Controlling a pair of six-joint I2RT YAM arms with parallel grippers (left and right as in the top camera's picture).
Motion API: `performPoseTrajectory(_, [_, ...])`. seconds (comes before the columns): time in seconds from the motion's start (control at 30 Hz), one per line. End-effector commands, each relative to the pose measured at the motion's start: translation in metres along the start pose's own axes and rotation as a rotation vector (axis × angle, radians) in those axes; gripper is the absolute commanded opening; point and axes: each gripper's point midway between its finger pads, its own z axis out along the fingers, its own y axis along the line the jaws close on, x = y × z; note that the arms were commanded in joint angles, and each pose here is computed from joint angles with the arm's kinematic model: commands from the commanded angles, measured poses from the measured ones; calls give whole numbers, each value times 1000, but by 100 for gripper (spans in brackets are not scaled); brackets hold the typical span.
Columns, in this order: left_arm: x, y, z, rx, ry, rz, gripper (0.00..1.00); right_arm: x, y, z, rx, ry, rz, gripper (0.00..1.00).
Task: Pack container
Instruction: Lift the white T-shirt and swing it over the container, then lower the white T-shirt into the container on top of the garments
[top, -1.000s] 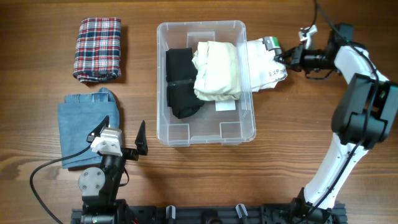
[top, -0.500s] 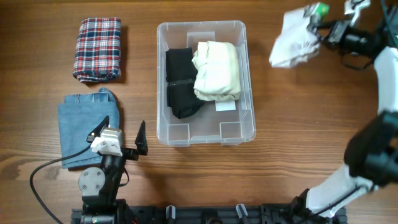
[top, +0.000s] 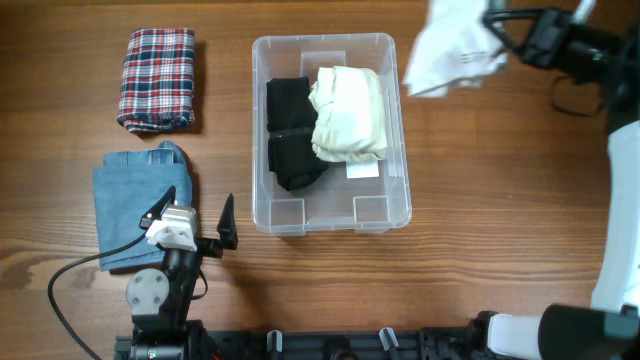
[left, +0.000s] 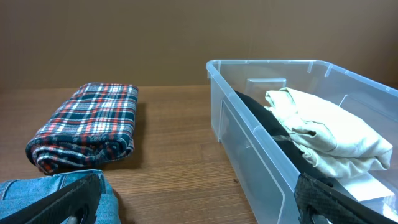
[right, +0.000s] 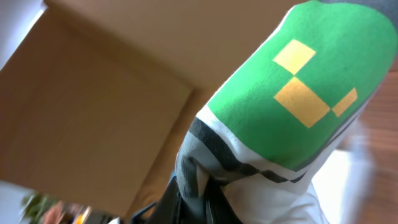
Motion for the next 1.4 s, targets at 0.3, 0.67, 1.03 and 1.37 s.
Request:
performPoseTrajectory(0.3, [3,3,0,-12,8,10,100,79,61,132,30,209,-12,4])
performPoseTrajectory(0.67, [3,3,0,-12,8,10,100,123,41,210,3,322,88,4])
performPoseTrajectory(1.03, [3,3,0,-12,8,11,100,165,-25,256,74,419,193,4])
performPoseTrajectory(1.37, [3,3,0,-12,8,10,100,194,-57,276,82,483,246,4])
